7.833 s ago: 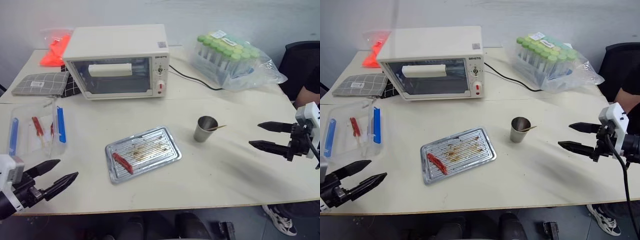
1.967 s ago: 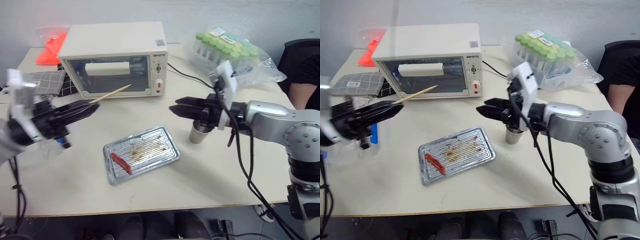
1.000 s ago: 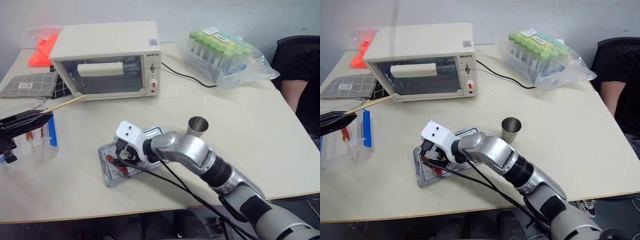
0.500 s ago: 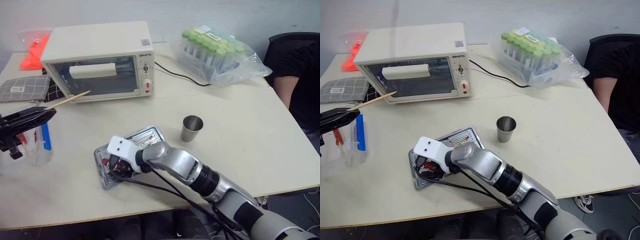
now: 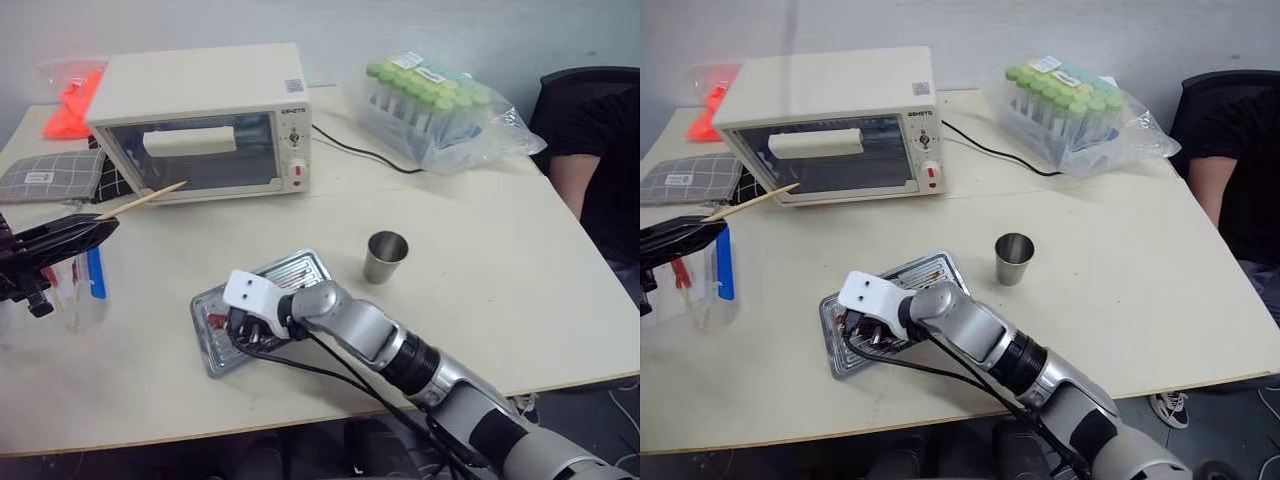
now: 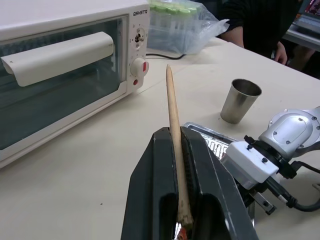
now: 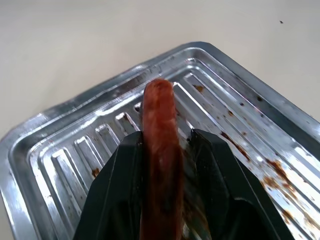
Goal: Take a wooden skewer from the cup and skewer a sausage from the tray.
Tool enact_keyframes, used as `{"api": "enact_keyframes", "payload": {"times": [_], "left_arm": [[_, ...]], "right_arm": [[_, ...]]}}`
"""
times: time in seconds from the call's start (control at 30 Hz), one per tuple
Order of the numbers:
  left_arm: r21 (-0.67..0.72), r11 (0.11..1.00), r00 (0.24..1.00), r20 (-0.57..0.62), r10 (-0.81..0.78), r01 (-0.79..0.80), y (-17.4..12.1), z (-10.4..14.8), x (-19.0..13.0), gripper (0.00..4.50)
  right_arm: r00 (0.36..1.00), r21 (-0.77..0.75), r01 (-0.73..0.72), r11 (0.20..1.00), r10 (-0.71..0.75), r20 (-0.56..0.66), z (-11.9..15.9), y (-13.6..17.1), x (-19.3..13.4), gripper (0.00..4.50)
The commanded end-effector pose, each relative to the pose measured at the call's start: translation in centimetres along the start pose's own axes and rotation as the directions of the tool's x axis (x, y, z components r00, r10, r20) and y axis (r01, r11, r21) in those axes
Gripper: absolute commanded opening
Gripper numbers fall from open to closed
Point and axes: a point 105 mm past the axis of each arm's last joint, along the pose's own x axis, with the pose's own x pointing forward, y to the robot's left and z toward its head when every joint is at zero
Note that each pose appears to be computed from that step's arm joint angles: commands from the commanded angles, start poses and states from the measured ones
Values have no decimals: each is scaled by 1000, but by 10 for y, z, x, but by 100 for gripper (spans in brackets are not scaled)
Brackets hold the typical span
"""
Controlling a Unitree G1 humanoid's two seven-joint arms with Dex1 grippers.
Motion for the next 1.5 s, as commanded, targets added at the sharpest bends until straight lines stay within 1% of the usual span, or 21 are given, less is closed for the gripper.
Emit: {"api": "enact_keyframes", "payload": {"times": [0.03,0.17,0.33,0.43,0.47,0.53,0.7,0.8,0.83,0.93,1.07,1.23,1.3,1.37,1.5], "left_arm": [[38,999,999,31,10,-11,2,8,-1,0],[39,999,999,33,4,-5,4,9,1,0],[38,999,999,35,-7,6,3,9,5,0],[39,999,999,35,-10,9,3,9,6,0],[39,999,999,35,-12,10,2,9,6,0],[38,999,999,35,-15,14,2,9,7,0],[26,999,999,32,-37,37,0,5,10,0],[18,998,998,22,-67,66,-1,2,14,0],[16,996,996,13,-88,88,-2,0,17,0],[12,984,984,-22,-177,178,-7,-3,29,0],[21,955,954,-66,-293,295,-14,-4,41,0],[25,913,910,-105,-402,406,-24,-4,49,0],[26,879,875,-117,-470,475,-34,-2,54,0],[20,843,838,-128,-531,537,-45,-1,58,0],[15,780,771,-165,-615,625,-60,-3,60,0]], "right_arm": [[1000,11,-5,1000,5,-24,-9,1,-4,155],[1000,18,-4,1000,4,-30,-13,1,-6,155],[1000,33,-6,999,6,0,-4,-1,-1,155],[1000,48,-10,999,9,11,-2,-3,2,106],[1000,47,-17,999,17,11,-2,-2,2,78],[999,51,-38,998,38,13,-3,1,0,39],[995,118,-88,989,84,44,-2,2,-16,38],[994,123,-107,987,102,46,0,-5,-36,38],[992,114,-122,986,118,41,2,-10,-48,38],[987,67,-160,985,159,11,12,-29,-101,38],[975,31,-215,976,217,-52,20,-40,-165,38],[959,29,-271,962,272,-76,37,-41,-208,38],[950,40,-299,953,301,-77,45,-41,-223,38],[950,42,-298,954,301,-84,48,-44,-232,38],[953,53,-289,956,293,-82,55,-46,-240,38]]}}
